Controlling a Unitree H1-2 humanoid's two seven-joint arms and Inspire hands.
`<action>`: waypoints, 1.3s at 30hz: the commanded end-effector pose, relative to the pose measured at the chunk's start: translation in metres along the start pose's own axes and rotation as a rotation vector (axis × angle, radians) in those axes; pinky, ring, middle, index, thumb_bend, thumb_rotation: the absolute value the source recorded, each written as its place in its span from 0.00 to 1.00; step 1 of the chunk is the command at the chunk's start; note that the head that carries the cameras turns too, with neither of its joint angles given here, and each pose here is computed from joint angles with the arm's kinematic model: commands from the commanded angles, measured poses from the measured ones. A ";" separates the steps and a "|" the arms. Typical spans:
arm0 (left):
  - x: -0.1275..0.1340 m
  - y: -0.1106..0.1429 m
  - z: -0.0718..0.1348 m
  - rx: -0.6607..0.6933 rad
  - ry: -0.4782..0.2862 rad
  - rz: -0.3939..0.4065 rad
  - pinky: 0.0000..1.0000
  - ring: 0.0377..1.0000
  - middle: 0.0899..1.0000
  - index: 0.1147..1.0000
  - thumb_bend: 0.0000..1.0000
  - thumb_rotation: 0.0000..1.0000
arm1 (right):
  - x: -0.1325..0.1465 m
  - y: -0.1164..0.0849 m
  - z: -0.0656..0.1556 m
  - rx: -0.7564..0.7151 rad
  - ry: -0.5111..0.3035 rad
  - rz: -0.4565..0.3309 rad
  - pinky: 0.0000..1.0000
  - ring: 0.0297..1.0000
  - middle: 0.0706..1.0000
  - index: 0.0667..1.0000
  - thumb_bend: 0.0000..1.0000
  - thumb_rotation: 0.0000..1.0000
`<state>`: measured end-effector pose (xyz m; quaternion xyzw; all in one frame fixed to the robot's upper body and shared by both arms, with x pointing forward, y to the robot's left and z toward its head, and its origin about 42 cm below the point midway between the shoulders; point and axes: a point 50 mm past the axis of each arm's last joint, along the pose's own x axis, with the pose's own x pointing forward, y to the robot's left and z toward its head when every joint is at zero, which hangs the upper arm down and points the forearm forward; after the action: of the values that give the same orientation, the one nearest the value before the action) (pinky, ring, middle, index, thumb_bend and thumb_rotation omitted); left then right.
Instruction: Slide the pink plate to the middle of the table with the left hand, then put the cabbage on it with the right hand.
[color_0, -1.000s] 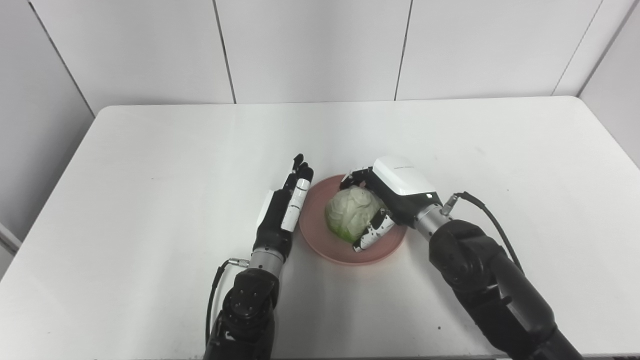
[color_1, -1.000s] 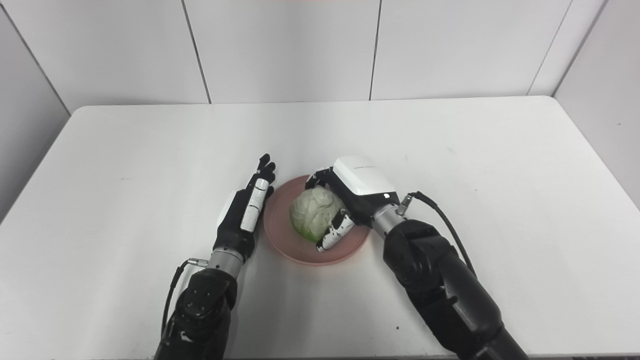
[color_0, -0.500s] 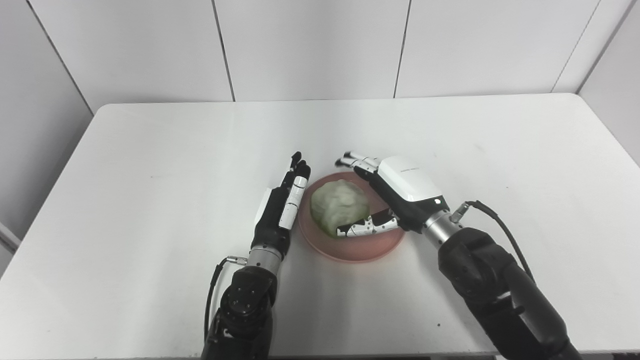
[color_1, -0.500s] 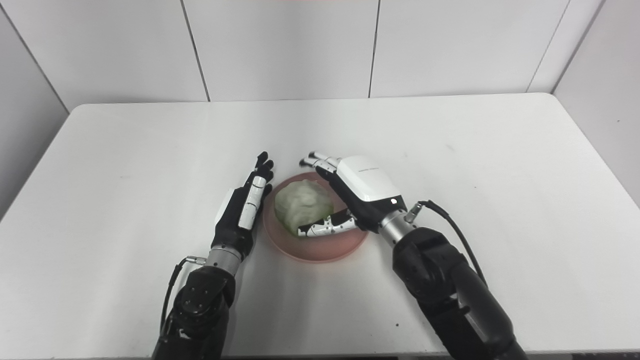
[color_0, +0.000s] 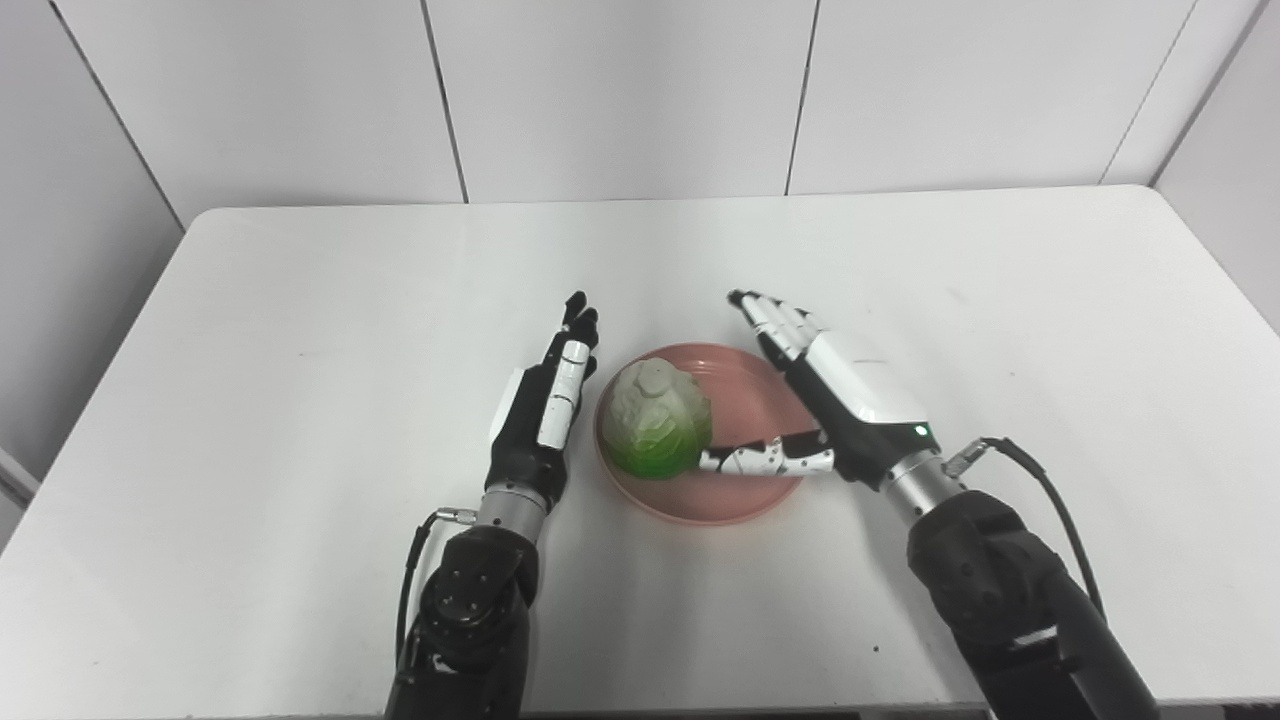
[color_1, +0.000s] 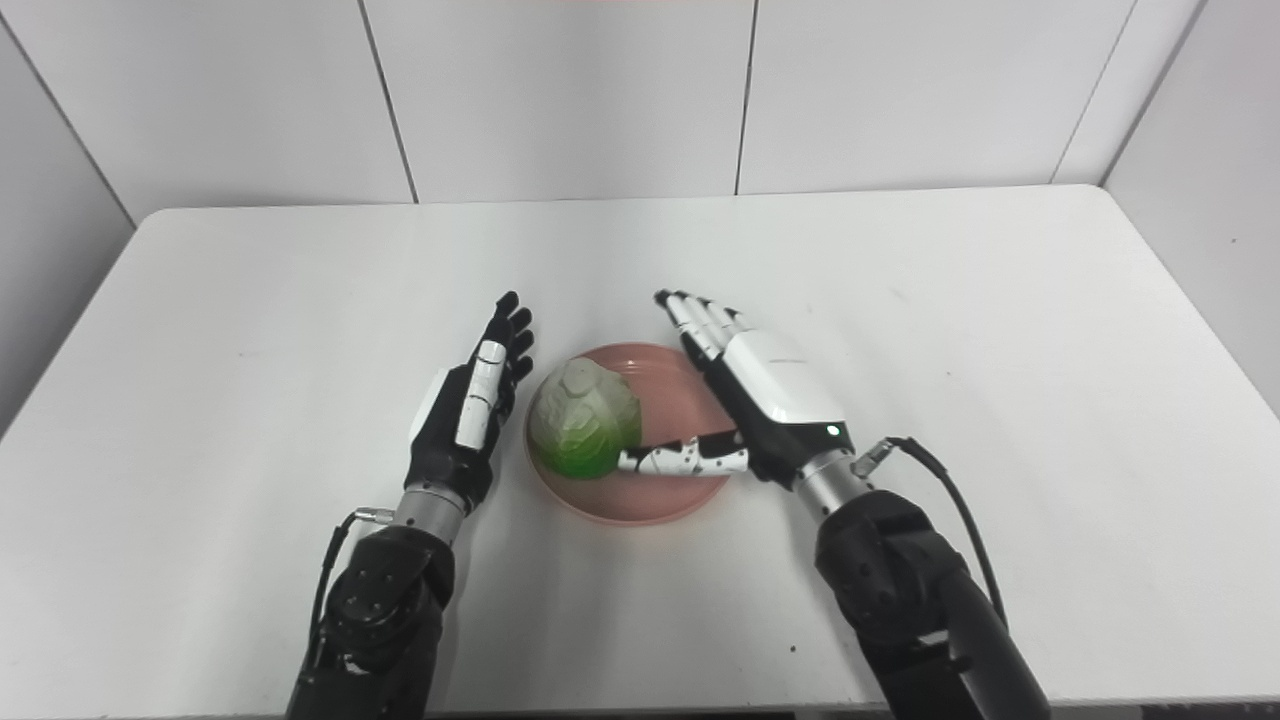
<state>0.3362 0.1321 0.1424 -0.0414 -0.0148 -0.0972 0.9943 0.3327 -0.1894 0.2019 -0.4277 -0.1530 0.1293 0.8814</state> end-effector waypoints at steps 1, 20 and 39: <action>0.007 0.001 0.017 -0.004 -0.078 -0.022 1.00 1.00 1.00 1.00 0.74 1.00 | 0.002 -0.013 0.004 0.076 -0.005 -0.072 0.97 1.00 1.00 1.00 0.82 0.78; 0.003 0.019 0.013 -0.007 -0.109 -0.013 1.00 1.00 1.00 1.00 0.69 1.00 | 0.002 0.003 -0.010 0.913 0.065 -0.288 1.00 1.00 1.00 1.00 0.68 0.95; 0.002 0.012 0.010 0.020 -0.095 0.001 1.00 1.00 1.00 1.00 0.65 1.00 | 0.002 0.020 -0.017 0.958 0.148 -0.293 1.00 1.00 1.00 1.00 0.66 1.00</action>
<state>0.3364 0.1493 0.1387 -0.0337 -0.0287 -0.0945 0.9945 0.3326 -0.1921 0.1647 0.0368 -0.0522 0.0274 0.9976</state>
